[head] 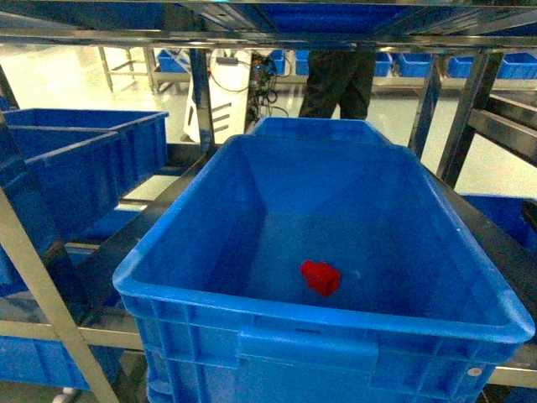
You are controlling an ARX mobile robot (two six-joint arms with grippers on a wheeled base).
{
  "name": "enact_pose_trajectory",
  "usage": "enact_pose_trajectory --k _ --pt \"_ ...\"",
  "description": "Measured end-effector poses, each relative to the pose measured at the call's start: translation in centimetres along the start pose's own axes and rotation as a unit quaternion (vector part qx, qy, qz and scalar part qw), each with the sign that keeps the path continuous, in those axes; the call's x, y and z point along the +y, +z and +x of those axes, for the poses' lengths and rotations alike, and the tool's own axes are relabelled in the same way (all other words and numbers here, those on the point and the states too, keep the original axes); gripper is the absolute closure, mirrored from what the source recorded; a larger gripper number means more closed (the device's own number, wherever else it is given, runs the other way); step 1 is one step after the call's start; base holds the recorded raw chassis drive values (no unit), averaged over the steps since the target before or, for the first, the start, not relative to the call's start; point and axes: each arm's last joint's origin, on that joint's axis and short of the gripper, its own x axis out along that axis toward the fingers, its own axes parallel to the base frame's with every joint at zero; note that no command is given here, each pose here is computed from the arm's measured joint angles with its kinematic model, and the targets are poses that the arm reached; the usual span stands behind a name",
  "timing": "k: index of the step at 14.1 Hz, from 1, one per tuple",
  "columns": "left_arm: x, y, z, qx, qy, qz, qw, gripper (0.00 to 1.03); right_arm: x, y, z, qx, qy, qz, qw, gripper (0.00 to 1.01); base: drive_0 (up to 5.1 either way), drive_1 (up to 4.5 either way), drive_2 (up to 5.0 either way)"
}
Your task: Pick red block from blue box to shelf
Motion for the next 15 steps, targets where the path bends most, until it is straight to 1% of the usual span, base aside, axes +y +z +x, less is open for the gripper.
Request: enact_pose_trajectory --k 2,3,7,8,9,10,13,14,15 --pt "0.0 0.0 0.0 0.000 0.000 0.000 1.0000 0.05 0.2 -1.0 -2.4 0.010 -0.007 0.002 0.9999 0.03 0.0 0.00 0.0" --pt "0.0 0.0 0.0 0.000 0.000 0.000 1.0000 0.05 0.2 -1.3 -3.4 0.012 -0.013 0.003 0.9998 0.03 0.0 0.00 0.0" --pt "0.0 0.0 0.0 0.000 0.000 0.000 1.0000 0.05 0.3 -1.4 -4.5 0.010 -0.020 0.005 0.9997 0.03 0.0 0.00 0.0" --pt "0.0 0.0 0.0 0.000 0.000 0.000 1.0000 0.05 0.4 -1.6 -5.5 0.003 -0.025 0.006 0.9997 0.03 0.0 0.00 0.0" --pt "0.0 0.0 0.0 0.000 0.000 0.000 1.0000 0.05 0.3 -1.8 -6.4 0.006 -0.040 0.009 0.9991 0.03 0.0 0.00 0.0" --pt "0.0 0.0 0.0 0.000 0.000 0.000 1.0000 0.05 0.3 -1.6 -6.8 -0.006 -0.048 0.010 0.9988 0.03 0.0 0.00 0.0" --pt "0.0 0.0 0.0 0.000 0.000 0.000 1.0000 0.05 0.3 -1.7 -6.8 -0.003 -0.048 0.010 0.9988 0.03 0.0 0.00 0.0" --pt "0.0 0.0 0.0 0.000 0.000 0.000 1.0000 0.05 0.2 -1.7 -6.8 -0.052 -0.096 0.032 0.9935 0.13 0.0 0.00 0.0" --pt "0.0 0.0 0.0 0.000 0.000 0.000 1.0000 0.05 -0.2 -1.5 -7.2 -0.074 -0.132 0.056 0.9868 0.29 0.0 0.00 0.0"
